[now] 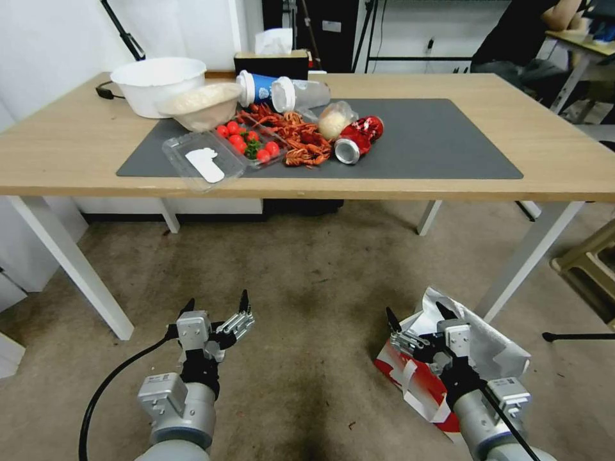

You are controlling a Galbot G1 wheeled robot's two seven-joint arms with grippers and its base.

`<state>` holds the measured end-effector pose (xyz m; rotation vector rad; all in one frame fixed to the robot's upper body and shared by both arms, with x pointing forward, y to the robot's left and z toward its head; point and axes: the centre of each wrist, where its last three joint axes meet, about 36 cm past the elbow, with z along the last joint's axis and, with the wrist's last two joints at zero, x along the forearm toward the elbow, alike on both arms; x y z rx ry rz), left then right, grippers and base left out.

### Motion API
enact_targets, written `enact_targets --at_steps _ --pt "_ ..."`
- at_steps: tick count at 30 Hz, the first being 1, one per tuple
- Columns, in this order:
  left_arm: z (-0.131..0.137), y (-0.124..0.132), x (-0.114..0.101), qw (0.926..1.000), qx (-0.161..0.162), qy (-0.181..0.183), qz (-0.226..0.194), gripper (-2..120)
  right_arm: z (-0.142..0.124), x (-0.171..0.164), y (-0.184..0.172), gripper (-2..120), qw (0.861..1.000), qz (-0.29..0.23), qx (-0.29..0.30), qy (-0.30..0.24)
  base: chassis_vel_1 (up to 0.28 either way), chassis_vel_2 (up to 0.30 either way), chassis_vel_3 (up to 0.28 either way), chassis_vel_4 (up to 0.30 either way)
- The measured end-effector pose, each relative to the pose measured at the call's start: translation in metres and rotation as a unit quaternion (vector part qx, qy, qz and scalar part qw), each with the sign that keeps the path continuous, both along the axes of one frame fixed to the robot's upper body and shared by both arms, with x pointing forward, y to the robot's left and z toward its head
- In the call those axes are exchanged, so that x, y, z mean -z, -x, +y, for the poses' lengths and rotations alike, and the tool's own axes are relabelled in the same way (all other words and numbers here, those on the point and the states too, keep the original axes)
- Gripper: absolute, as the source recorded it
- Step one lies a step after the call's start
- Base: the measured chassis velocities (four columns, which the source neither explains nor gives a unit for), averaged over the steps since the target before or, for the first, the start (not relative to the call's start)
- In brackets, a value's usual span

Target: Pick up the food delivery bag from the floor and place it on the table.

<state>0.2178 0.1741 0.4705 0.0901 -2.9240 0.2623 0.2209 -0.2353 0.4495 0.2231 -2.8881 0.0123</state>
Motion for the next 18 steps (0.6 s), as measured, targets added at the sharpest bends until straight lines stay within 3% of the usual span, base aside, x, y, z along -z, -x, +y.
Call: enact_targets --at_steps 18 --pt "-0.0010 -0.0007 0.0046 1.0000 0.004 0.001 0.002 100 0.0003 0.0050 -0.0010 100 1.000 0.006 0.000 0.001 0.000 0.000 0.000 0.000"
